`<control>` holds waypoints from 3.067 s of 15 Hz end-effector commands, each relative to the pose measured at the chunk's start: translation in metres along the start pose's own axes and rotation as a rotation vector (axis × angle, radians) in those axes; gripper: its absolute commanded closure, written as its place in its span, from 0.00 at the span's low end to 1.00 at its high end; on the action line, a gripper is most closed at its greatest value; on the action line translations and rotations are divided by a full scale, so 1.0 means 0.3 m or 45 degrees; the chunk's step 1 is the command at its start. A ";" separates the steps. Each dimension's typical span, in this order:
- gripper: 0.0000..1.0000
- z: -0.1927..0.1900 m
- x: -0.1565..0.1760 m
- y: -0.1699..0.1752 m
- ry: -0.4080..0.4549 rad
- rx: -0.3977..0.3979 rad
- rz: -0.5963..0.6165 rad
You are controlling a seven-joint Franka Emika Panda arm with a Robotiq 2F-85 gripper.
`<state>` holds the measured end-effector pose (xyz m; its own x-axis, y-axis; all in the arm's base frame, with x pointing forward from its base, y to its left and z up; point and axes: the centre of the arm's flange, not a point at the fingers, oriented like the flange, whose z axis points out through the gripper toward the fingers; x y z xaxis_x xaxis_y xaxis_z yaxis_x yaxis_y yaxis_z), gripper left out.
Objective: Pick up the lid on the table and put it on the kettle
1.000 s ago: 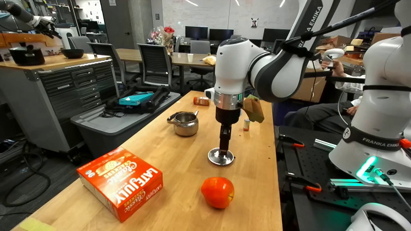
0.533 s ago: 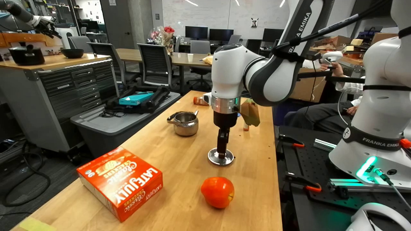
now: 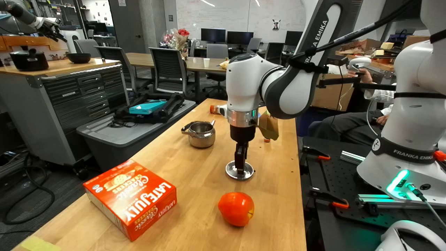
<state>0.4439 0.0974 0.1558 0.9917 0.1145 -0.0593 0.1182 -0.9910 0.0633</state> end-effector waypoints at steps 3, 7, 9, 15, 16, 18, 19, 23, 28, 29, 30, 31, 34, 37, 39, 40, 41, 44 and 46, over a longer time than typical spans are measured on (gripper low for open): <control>0.65 0.006 0.035 -0.012 -0.033 -0.007 0.004; 0.88 -0.010 0.042 -0.014 -0.023 -0.003 0.014; 0.90 -0.014 0.039 -0.012 -0.017 -0.004 0.014; 0.90 -0.056 0.038 0.018 -0.014 0.022 0.034; 0.90 -0.071 0.038 0.025 -0.010 0.023 0.035; 0.90 -0.106 0.038 0.041 -0.003 0.019 0.044; 0.90 -0.124 0.039 0.050 0.001 0.015 0.049; 0.90 -0.210 0.051 0.104 0.011 -0.006 0.079; 0.90 -0.330 0.072 0.174 0.026 -0.009 0.114; 0.90 -0.353 0.081 0.187 0.034 -0.007 0.120; 0.90 -0.373 0.090 0.199 0.039 -0.011 0.128; 0.90 -0.390 0.100 0.209 0.040 -0.012 0.135; 0.90 -0.426 0.139 0.236 0.039 -0.025 0.167; 0.90 -0.451 0.184 0.263 0.042 -0.028 0.200; 0.90 -0.469 0.214 0.283 0.044 -0.027 0.228; 0.90 -0.478 0.230 0.294 0.046 -0.023 0.240; 0.90 -0.485 0.242 0.304 0.046 -0.022 0.254; 0.90 -0.511 0.290 0.344 0.066 -0.010 0.303; 0.90 -0.517 0.328 0.374 0.094 -0.019 0.361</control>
<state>0.5357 0.0172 0.3050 0.9954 -0.0923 0.0245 -0.0941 -0.9918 0.0870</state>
